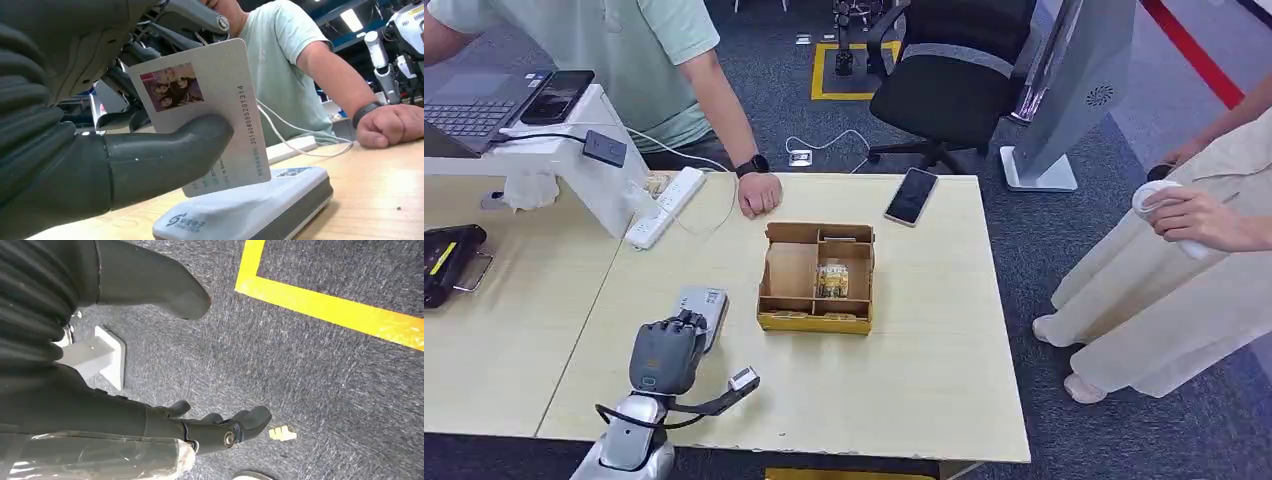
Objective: Pass the card to the sensor for recognition and then transmit it.
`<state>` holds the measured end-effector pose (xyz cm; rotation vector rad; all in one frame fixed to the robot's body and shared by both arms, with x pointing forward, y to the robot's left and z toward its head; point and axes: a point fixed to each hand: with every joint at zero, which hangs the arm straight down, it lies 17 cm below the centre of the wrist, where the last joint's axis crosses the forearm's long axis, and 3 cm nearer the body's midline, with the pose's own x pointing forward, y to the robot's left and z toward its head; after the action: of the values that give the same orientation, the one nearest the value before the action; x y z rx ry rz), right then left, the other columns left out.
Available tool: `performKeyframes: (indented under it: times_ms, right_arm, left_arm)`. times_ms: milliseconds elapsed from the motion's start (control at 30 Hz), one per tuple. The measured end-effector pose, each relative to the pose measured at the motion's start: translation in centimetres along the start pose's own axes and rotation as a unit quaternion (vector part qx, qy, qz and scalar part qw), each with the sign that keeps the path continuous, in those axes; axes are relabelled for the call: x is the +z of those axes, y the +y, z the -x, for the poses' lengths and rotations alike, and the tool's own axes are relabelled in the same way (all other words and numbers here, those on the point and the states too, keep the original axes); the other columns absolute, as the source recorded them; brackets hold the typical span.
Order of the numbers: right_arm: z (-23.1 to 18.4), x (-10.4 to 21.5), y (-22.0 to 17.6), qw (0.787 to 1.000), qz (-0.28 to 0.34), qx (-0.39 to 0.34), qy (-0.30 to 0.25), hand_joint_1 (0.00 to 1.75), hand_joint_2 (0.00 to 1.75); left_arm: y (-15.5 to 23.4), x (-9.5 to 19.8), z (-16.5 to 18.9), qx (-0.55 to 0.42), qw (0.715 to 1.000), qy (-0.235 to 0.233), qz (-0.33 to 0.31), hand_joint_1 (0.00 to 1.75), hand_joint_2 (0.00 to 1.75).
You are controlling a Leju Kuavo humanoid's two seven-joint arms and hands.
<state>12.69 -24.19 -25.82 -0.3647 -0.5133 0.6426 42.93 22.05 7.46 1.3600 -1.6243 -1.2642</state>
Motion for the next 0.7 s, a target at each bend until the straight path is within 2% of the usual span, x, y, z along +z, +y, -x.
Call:
performKeyframes:
  times_ms: [400, 700]
  right_arm:
    - [0.1, -0.1, -0.4, 1.0, 0.009, 0.0, 0.0, 0.0, 1.75]
    - [0.0, -0.1, -0.4, 1.0, 0.009, -0.002, -0.002, 0.0, 1.75]
  left_arm:
    - [0.5, -0.6, 0.7, -0.027, 0.999, 0.018, -0.008, 1.75, 1.75]
    - [-0.8, -0.2, 0.5, -0.032, 0.999, 0.003, 0.01, 1.75, 1.75]
